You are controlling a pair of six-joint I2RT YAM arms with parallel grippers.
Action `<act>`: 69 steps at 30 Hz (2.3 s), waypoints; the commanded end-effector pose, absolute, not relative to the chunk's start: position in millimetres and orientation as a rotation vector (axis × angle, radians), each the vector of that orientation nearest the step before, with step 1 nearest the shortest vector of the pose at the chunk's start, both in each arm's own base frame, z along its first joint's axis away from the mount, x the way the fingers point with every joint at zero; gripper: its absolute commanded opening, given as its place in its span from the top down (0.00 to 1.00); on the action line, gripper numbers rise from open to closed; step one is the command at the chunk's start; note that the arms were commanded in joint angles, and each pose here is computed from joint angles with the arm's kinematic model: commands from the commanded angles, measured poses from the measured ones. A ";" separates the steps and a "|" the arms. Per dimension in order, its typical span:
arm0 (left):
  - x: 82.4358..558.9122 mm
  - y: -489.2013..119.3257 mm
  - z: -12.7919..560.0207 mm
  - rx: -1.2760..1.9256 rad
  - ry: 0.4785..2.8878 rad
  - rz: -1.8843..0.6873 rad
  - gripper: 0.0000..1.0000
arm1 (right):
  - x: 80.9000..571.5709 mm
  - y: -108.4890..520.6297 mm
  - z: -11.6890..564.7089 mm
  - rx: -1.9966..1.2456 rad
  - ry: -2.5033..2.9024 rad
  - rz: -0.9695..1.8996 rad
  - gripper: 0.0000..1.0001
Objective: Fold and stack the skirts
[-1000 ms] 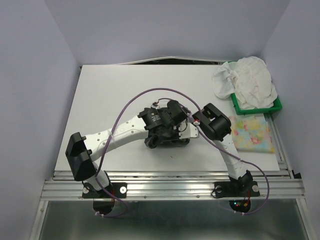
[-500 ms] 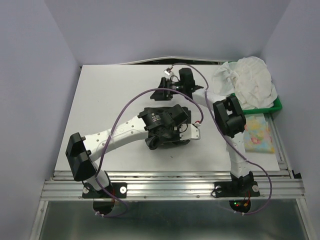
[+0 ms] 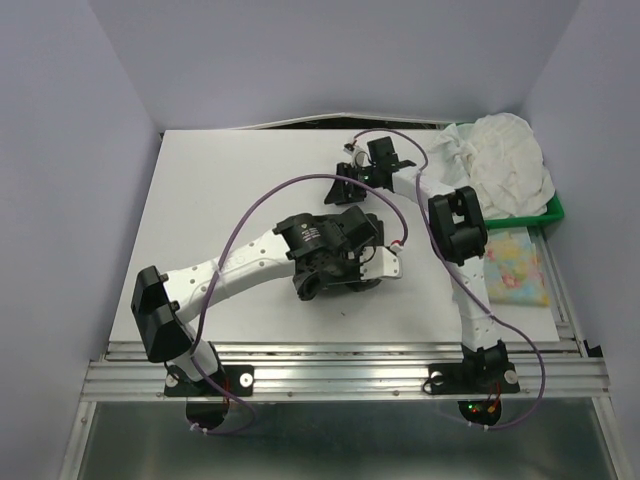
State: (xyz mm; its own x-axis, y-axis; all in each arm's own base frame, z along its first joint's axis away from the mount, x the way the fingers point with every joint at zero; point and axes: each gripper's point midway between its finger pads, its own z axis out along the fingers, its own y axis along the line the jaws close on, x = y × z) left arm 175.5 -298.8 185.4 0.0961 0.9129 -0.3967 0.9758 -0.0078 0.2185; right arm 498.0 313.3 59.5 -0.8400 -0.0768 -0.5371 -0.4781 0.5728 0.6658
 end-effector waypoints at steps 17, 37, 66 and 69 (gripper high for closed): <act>222.1 -313.4 206.8 1.950 1.687 -0.047 0.97 | 346.9 337.9 37.3 -0.670 2.538 1.477 0.59; 285.6 -309.9 165.1 1.967 1.655 0.045 0.67 | 329.3 354.2 48.6 -0.697 2.528 1.537 0.58; 301.5 -248.6 157.0 1.018 2.244 -0.617 0.57 | 416.2 271.2 200.8 -0.531 2.200 1.117 0.18; 311.8 -240.1 125.2 0.863 2.370 -0.813 0.58 | 353.2 277.5 194.6 -0.493 2.244 1.373 0.18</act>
State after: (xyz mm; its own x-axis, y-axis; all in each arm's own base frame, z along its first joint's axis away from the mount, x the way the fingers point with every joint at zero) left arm 307.0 -231.6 124.3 -0.5857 0.5482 -0.5970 0.7569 0.6333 -0.1611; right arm 413.8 262.0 194.4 -0.7572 -0.0621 -0.6503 -0.5574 0.5804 0.5936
